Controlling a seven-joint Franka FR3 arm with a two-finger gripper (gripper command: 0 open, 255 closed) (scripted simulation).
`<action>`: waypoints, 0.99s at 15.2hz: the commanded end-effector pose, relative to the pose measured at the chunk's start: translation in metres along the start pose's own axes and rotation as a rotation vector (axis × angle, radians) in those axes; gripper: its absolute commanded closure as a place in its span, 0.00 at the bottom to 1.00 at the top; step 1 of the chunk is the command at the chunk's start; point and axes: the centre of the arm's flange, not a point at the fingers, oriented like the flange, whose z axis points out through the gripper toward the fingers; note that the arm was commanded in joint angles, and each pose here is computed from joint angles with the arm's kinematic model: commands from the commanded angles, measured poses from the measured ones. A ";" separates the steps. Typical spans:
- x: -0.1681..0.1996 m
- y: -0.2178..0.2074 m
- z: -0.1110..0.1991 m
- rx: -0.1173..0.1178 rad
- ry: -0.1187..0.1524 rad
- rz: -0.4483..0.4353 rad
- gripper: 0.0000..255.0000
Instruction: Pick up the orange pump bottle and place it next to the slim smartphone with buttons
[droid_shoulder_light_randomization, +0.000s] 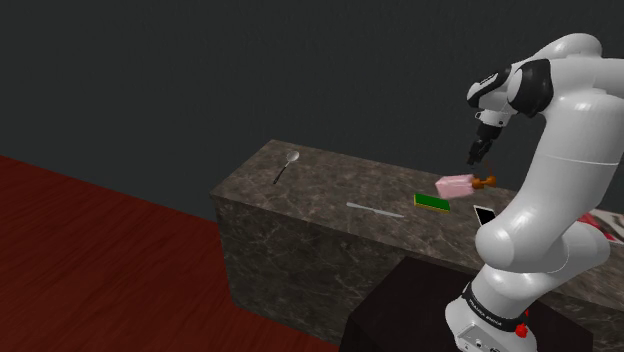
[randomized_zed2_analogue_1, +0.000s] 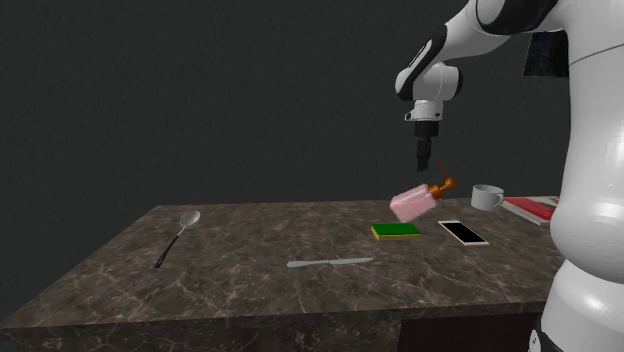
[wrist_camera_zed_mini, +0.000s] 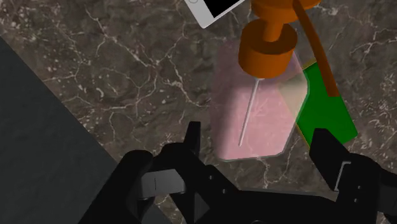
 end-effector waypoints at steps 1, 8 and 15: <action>0.000 0.000 0.001 0.001 -0.001 0.000 0.00; 0.000 -0.001 -0.050 0.001 -0.001 0.000 0.00; 0.000 -0.001 -0.050 0.001 -0.001 0.000 0.00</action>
